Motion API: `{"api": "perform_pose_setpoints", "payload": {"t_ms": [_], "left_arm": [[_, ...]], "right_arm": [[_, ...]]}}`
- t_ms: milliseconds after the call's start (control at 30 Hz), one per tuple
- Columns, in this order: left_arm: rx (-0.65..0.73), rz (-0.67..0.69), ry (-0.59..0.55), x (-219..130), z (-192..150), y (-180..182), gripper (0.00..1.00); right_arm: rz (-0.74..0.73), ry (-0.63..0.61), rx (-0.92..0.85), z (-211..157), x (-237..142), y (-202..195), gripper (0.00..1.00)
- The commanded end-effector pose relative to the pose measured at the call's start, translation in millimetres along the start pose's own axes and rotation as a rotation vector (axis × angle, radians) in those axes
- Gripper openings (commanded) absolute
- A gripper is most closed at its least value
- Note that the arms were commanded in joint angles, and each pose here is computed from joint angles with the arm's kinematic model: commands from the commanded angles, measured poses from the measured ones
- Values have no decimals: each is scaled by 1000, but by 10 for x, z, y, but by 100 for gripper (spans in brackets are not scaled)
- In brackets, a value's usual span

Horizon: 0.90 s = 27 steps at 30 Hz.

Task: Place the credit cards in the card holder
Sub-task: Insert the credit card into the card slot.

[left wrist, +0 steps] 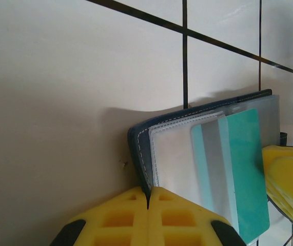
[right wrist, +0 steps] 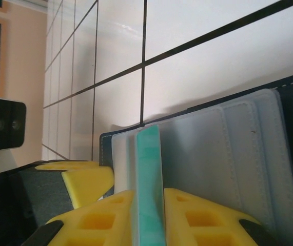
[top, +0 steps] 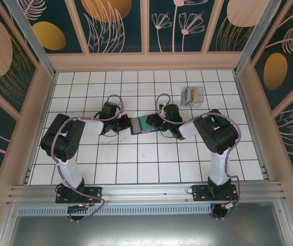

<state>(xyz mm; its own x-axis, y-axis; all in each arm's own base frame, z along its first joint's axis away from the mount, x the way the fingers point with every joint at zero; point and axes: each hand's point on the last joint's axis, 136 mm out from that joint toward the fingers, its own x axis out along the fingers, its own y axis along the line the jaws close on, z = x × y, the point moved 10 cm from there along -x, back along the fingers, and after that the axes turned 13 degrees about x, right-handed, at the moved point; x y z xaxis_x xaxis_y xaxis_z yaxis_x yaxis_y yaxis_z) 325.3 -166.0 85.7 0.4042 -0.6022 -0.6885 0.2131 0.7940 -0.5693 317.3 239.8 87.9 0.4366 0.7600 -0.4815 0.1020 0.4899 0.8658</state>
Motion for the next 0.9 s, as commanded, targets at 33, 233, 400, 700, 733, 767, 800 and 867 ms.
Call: {"api": "perform_pose_setpoints", "payload": {"t_ms": [33, 233, 400, 700, 733, 767, 800, 867], "left_arm": [[-39, 51, 83, 22, -206, 110, 0], [-43, 53, 81, 29, -208, 112, 0], [-36, 55, 69, 13, -195, 103, 5], [-35, 74, 60, -8, -173, 110, 11], [-33, 75, 58, -19, -177, 105, 11], [-32, 77, 55, -24, -177, 108, 11], [-31, 80, 54, -30, -176, 114, 10], [-34, 92, 59, -30, -180, 134, 10]], "right_arm": [[-137, 4, -68, -66, 14, -26, 22], [-166, 49, -88, -131, 110, 21, 21], [-185, 70, -134, -197, 166, 157, 24], [-278, 43, -196, -224, 175, 210, 28], [-294, 34, -212, -218, 159, 216, 29], [-303, 26, -228, -208, 146, 232, 29], [-315, 21, -247, -192, 134, 243, 29], [-336, 19, -284, -169, 124, 279, 29]]}}
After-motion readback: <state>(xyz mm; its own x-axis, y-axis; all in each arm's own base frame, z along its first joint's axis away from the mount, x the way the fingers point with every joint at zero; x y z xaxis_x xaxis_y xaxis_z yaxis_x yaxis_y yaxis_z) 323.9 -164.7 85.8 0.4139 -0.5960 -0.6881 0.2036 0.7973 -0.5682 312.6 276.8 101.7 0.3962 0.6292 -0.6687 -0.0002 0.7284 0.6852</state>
